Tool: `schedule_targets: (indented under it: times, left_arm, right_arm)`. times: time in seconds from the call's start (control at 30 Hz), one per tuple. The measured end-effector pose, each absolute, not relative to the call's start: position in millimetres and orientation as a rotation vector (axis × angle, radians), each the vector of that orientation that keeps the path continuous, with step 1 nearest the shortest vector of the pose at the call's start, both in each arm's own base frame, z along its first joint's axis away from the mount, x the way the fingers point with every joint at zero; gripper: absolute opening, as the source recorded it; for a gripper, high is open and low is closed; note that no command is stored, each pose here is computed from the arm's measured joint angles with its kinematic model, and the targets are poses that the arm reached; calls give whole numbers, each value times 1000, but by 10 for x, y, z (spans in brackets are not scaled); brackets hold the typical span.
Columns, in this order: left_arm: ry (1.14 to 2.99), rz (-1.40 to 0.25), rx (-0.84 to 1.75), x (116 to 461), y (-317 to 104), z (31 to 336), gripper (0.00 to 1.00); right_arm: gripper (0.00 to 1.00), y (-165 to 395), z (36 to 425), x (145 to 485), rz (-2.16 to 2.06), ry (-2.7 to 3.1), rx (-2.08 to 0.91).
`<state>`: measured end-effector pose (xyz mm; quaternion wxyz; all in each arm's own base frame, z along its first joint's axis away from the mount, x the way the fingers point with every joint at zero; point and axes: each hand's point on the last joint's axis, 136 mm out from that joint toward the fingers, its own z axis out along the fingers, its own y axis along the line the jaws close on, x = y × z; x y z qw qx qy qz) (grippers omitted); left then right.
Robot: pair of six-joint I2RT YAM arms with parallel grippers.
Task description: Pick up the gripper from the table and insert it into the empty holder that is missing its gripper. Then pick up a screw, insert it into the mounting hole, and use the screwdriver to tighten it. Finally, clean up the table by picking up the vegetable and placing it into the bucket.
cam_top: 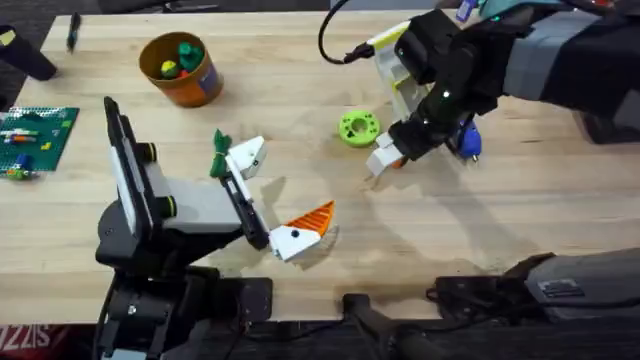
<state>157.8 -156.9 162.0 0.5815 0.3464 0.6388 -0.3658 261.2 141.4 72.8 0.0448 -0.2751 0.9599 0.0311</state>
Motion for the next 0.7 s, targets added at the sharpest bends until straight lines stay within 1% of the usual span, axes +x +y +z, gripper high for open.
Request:
schedule_targets:
  times: [0.13,0.33,0.4,0.43,0.47,0.5,0.53,0.67,0.7]
  left_arm:
    - [1492,-855,809,1577,-1569,1621,986]
    - [1492,-855,809,1578,-1568,1621,986]
    - [1492,-855,809,1578,-1569,1620,986]
    - [1492,-855,809,1577,-1569,1621,986]
    - [1492,-854,809,1578,-1568,1621,986]
    - [1492,-855,809,1577,-1569,1621,986]
    - [1492,-854,809,1578,-1568,1620,985]
    - [1492,-855,809,1577,-1569,1621,985]
    - [1492,-855,809,1577,-1569,1621,986]
  right_arm:
    - [955,1407,745,2603,94,2939,-818]
    - [955,1401,872,2609,96,2913,-794]
    - [941,1393,882,2595,94,2917,-793]
    - [912,1390,881,2590,94,2920,-792]
    - [866,1390,881,2592,93,2919,-792]
    - [788,1391,882,2594,94,2919,-790]
    - [676,1391,881,2594,93,2919,-790]
    - [92,1387,880,2595,90,2919,-789]
    - [34,1390,887,2605,90,2915,-784]
